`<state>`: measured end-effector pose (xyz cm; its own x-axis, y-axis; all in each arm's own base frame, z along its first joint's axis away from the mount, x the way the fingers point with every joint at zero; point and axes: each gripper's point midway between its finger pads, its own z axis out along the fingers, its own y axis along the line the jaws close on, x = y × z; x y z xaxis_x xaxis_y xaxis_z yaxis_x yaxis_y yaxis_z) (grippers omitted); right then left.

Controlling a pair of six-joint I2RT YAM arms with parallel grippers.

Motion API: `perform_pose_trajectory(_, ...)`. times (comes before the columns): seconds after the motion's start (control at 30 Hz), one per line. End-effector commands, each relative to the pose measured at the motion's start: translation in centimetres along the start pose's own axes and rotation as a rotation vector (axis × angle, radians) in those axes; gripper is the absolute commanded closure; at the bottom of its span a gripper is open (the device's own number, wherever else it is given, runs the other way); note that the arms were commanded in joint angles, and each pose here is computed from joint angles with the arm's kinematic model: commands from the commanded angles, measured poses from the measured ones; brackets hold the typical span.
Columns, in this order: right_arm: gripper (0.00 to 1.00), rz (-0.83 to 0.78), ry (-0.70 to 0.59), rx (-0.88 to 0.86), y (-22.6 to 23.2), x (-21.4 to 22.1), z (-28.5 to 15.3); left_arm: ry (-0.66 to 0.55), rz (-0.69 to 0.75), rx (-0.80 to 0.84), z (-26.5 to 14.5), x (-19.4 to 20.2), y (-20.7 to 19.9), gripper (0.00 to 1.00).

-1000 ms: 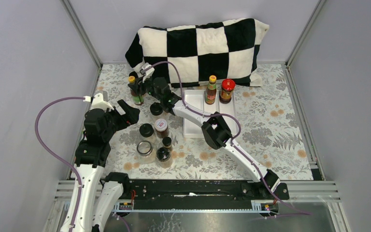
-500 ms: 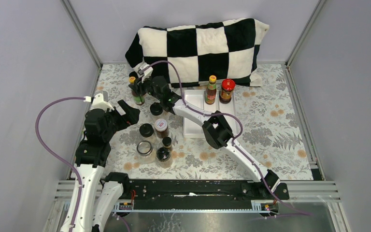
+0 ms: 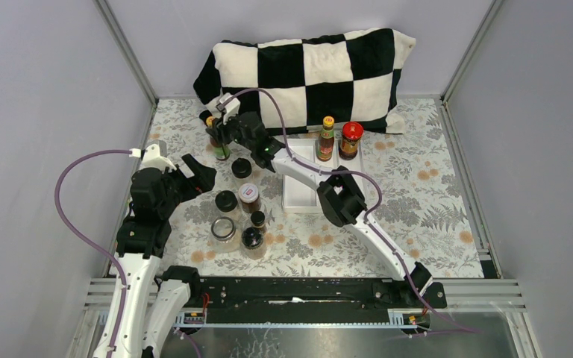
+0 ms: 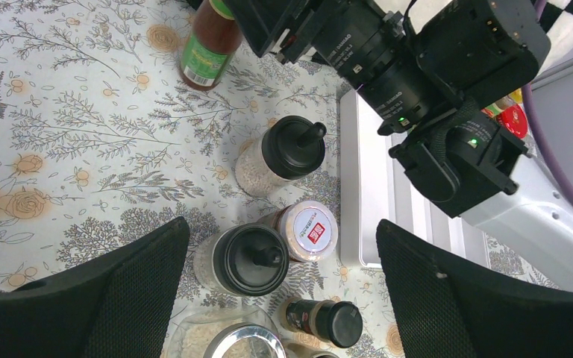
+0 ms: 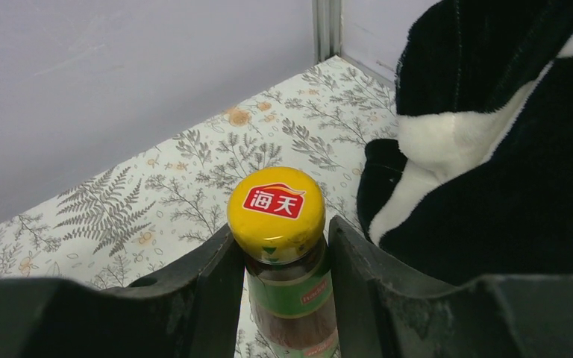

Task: Organize the condiment bottles
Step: Pick up the bottle from the center of the board.

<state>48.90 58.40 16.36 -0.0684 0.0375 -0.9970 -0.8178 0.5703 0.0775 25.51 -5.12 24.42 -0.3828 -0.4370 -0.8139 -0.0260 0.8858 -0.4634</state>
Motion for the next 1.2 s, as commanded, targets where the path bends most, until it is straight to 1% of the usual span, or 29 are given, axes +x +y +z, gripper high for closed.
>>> perform_pose_trajectory(0.0, 0.81, -0.042, -0.18, 0.041, -1.7, -11.2, -2.0, -0.01, 0.014, 0.029, 0.3, 0.0, -0.4, 0.01)
perform_pose_trajectory(0.43, 0.82, -0.044, -0.169, 0.08, -4.1, -13.2, -4.9, -0.011, 0.014, 0.031, 0.2, 0.0, -0.4, 0.01)
perform_pose_trajectory(0.6, 0.83, -0.042, -0.156, 0.09, -4.3, -13.8, -5.9, -0.012, 0.015, 0.027, 0.2, 0.0, -0.3, 0.01)
perform_pose_trajectory(0.67, 0.83, -0.067, -0.148, 0.097, -4.6, -14.0, -6.3, -0.011, 0.015, 0.024, 0.3, 0.0, -0.3, 0.01)
perform_pose_trajectory(0.9, 0.83, -0.078, -0.154, 0.109, -4.8, -16.0, -7.8, -0.011, 0.014, 0.014, 0.3, 0.0, -0.1, 0.01)
perform_pose_trajectory(1.17, 0.85, -0.081, -0.149, 0.116, -5.3, -17.1, -9.1, -0.002, 0.015, 0.007, 0.5, 0.2, 0.1, 0.01)
